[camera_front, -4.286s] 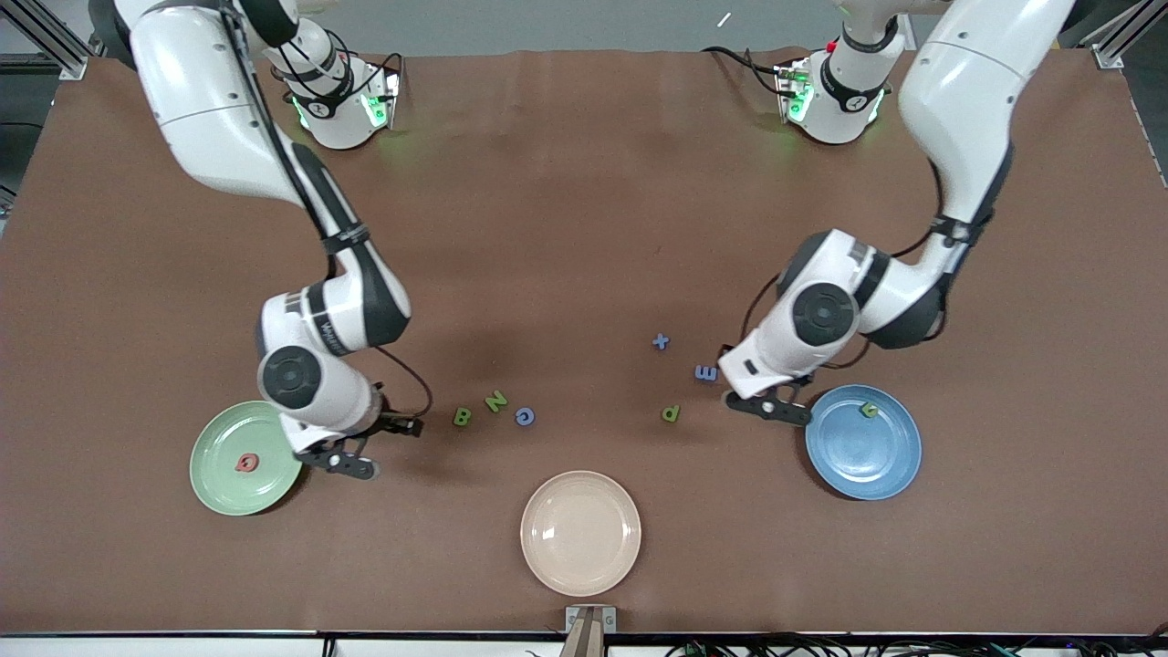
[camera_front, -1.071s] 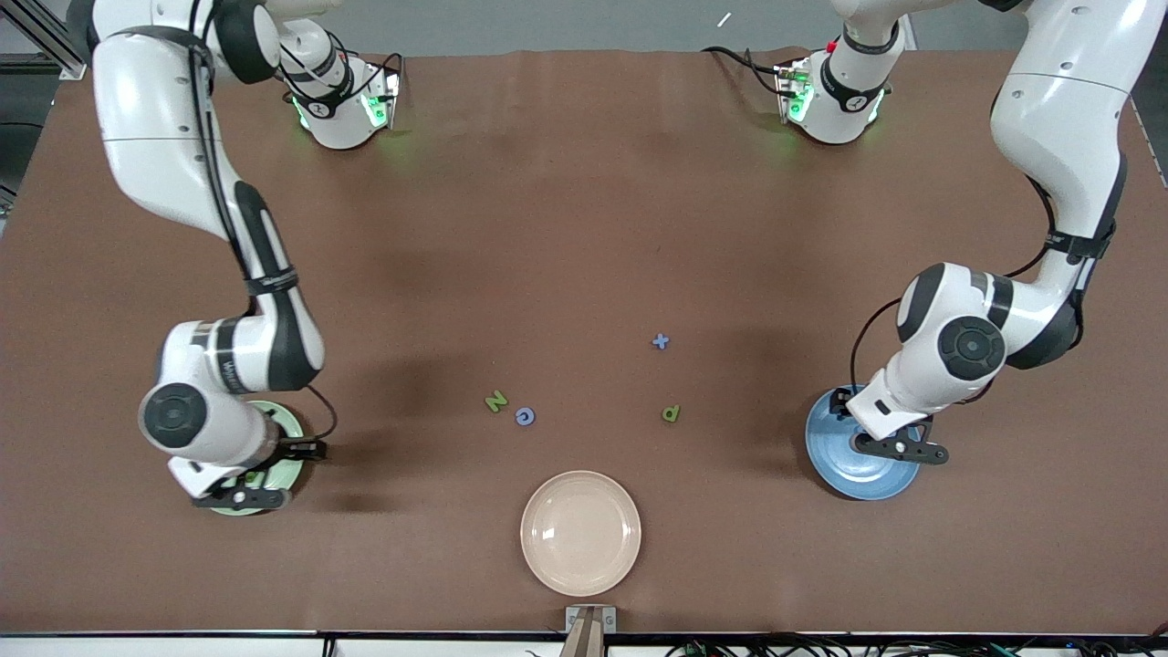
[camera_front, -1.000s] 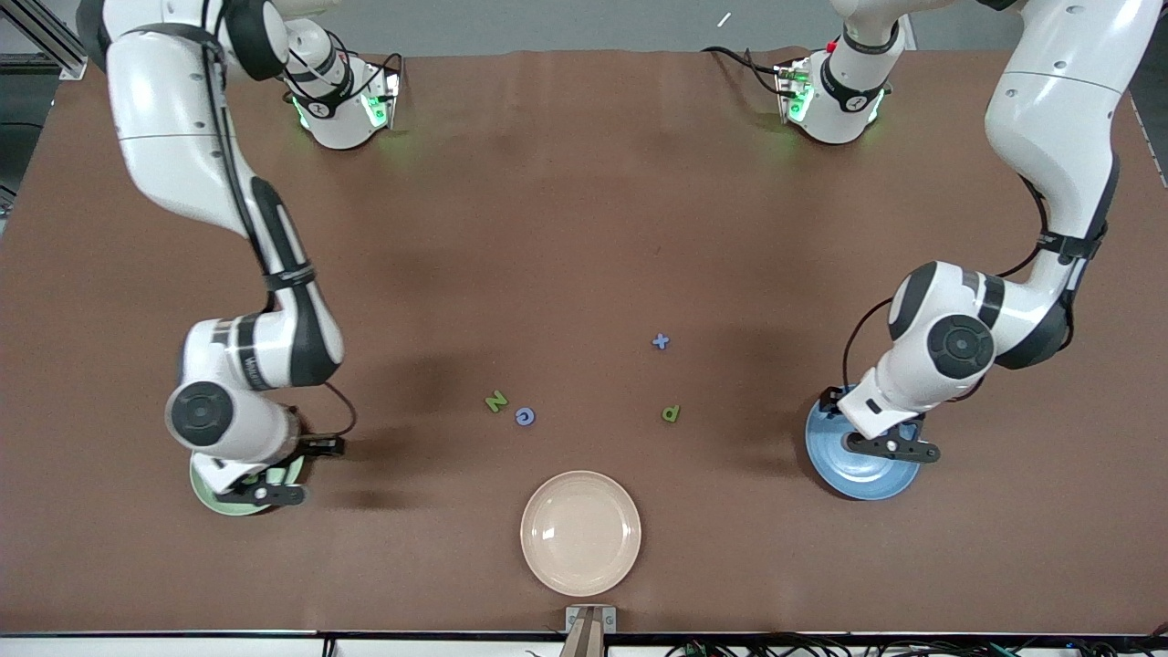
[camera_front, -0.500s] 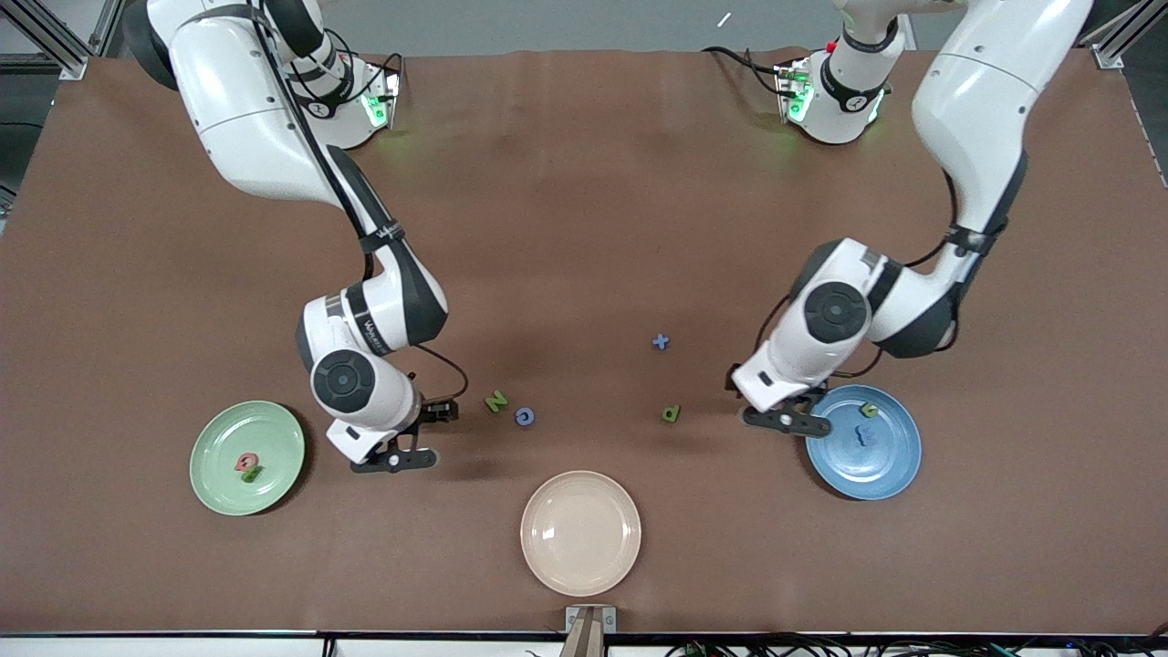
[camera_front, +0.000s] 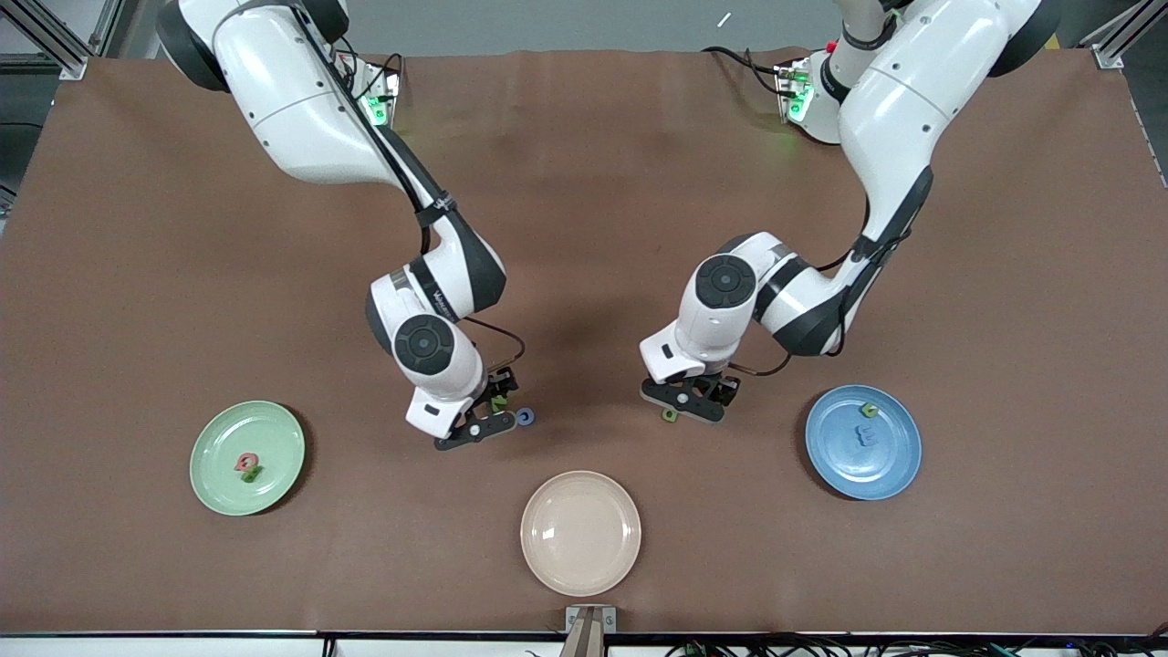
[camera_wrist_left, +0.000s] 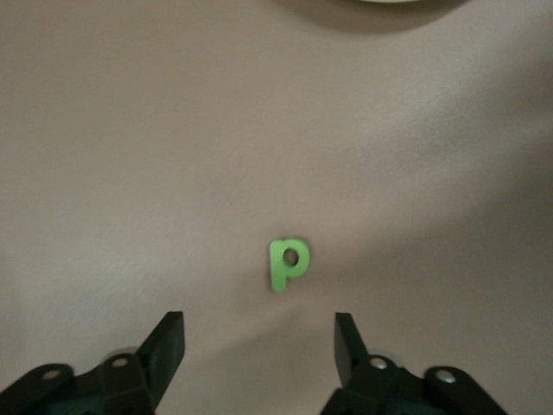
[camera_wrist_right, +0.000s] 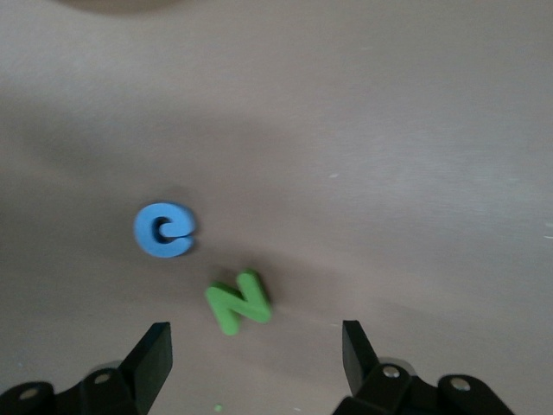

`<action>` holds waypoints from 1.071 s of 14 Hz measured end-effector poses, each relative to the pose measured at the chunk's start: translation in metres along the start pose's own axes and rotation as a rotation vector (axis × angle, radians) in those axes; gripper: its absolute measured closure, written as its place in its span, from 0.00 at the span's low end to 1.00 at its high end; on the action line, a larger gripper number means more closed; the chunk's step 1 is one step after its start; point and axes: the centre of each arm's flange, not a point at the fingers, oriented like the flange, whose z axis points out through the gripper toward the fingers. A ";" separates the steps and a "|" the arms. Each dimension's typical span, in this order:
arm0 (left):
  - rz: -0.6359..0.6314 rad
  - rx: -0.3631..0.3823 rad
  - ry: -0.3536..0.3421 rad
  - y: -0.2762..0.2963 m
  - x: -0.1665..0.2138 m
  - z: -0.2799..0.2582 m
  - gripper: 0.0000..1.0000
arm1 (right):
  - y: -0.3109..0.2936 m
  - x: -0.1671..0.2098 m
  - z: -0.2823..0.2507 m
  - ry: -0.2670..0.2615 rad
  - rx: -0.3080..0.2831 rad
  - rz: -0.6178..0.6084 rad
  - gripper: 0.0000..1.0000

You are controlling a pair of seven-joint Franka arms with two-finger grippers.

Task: Sort upper and lower case letters into plates
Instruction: 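Grasp the green p with the left gripper while the right grasps green Z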

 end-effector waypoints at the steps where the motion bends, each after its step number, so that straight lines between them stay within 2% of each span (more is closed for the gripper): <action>1: 0.012 -0.004 0.004 0.007 0.003 0.007 0.25 | -0.004 -0.001 0.006 0.002 0.001 -0.006 0.12; 5: 0.021 -0.023 0.017 0.025 0.014 0.021 0.32 | -0.007 -0.001 0.027 0.007 0.003 -0.009 0.12; 8: 0.007 -0.007 0.008 0.012 0.014 0.031 0.35 | -0.006 -0.004 0.040 0.025 0.007 -0.010 0.14; 9: 0.001 -0.002 0.005 0.006 0.014 0.033 0.37 | -0.006 -0.005 0.042 0.024 0.007 -0.010 0.23; 10: -0.004 0.001 0.002 0.002 0.014 0.035 0.38 | -0.006 -0.006 0.043 0.023 0.007 -0.010 0.23; 11: -0.008 0.002 0.000 -0.001 0.013 0.038 0.38 | -0.006 -0.006 0.043 0.023 0.007 -0.010 0.29; 12: -0.009 0.002 -0.004 -0.001 0.012 0.040 0.43 | -0.006 -0.005 0.041 0.026 0.007 -0.009 0.39; 14: -0.014 -0.004 -0.013 0.000 0.011 0.045 0.44 | -0.004 -0.004 0.038 0.030 0.005 -0.001 0.64; 15: -0.021 -0.011 -0.018 0.000 0.010 0.047 0.44 | -0.004 -0.004 0.038 0.030 0.006 0.007 0.67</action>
